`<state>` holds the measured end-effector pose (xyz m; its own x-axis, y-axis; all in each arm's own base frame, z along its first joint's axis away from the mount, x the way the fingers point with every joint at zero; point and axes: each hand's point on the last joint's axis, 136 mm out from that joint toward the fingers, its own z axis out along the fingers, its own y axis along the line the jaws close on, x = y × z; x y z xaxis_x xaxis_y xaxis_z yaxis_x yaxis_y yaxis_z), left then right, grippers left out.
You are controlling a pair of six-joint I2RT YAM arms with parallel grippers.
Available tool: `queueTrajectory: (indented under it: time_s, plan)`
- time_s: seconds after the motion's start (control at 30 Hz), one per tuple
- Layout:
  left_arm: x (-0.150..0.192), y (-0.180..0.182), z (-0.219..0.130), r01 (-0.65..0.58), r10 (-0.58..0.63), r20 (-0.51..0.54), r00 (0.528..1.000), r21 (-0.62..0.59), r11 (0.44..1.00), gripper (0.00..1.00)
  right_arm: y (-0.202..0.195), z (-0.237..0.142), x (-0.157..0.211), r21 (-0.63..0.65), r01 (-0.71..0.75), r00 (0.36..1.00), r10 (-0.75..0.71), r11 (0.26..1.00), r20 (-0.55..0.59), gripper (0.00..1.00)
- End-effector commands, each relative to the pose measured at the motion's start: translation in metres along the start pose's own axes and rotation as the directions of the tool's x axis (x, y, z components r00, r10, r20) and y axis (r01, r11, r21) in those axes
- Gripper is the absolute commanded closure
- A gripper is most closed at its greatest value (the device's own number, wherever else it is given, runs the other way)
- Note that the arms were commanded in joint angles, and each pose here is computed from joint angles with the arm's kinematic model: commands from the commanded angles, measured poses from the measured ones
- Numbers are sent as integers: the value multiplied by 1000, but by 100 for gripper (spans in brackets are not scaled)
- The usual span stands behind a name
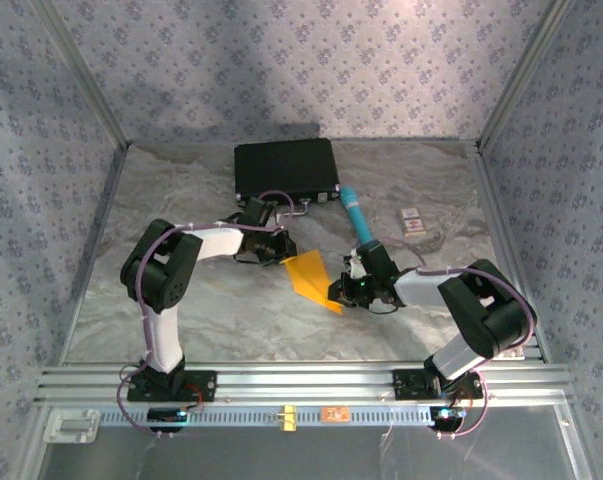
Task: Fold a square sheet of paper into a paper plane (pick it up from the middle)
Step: Fourth fold the wing at the center of the table.
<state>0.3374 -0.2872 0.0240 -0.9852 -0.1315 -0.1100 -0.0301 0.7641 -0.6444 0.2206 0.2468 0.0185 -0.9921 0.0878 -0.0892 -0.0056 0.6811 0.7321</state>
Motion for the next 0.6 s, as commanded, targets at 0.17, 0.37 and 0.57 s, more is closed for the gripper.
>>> queueTrajectory:
  time_s: [0.17, 0.37, 0.57]
  plan:
    - [-5, -25, -34, -65, 68, 97, 993, -37, 997, 85, -26, 0, 15, 86, -52, 998, 54, 995, -28, 98]
    - [30, -48, -4, -116, 116, 0, 993, 15, 993, 86, -26, 0, 14, 84, -52, 998, 54, 995, -24, 98]
    - [53, -23, 23, -70, 69, -85, 994, -5, 998, 88, -14, -2, 9, 50, -35, 999, 36, 998, -18, 97]
